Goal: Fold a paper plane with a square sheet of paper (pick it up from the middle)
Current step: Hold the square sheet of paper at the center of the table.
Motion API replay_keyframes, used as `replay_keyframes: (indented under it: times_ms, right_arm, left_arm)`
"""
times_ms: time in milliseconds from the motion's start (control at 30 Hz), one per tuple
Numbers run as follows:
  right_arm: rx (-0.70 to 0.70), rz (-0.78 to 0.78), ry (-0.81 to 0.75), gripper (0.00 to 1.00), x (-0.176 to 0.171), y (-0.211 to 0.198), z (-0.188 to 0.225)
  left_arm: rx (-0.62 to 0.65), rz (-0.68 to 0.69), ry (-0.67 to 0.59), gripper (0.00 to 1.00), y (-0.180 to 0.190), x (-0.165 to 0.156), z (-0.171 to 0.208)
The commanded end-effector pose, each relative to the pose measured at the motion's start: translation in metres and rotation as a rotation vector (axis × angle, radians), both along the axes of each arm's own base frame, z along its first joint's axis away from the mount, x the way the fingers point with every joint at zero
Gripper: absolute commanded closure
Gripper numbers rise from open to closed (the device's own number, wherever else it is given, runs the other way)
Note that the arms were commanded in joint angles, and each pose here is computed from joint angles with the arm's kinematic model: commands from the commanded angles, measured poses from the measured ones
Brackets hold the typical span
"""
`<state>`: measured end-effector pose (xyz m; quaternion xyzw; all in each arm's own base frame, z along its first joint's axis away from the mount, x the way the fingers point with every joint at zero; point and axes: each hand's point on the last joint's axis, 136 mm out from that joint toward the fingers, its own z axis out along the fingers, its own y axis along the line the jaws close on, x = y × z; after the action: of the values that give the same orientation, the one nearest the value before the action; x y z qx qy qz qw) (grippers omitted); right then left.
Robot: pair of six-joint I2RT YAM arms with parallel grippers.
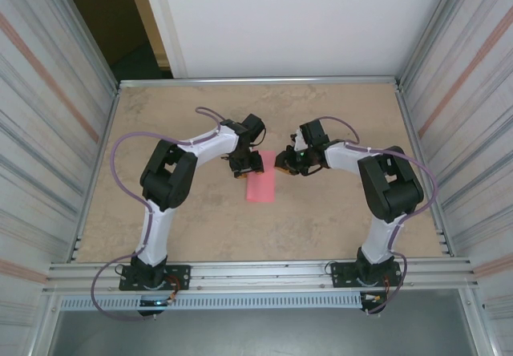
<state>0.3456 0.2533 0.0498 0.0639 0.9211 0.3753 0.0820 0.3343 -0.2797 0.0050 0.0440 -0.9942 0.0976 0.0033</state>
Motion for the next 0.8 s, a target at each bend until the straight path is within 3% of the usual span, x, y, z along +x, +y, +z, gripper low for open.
replay_keyframes:
  times_ms: [0,767]
  right_arm:
    - [0.016,0.027,0.019,0.81,-0.002,0.013,0.0]
    - [0.0,0.059,0.093,0.87,-0.009,0.022,-0.022]
  left_arm:
    - [0.16,-0.033,0.252,0.51,0.028,-0.064,-0.094]
    - [0.175,0.028,0.281,0.51,0.037,-0.071,-0.101]
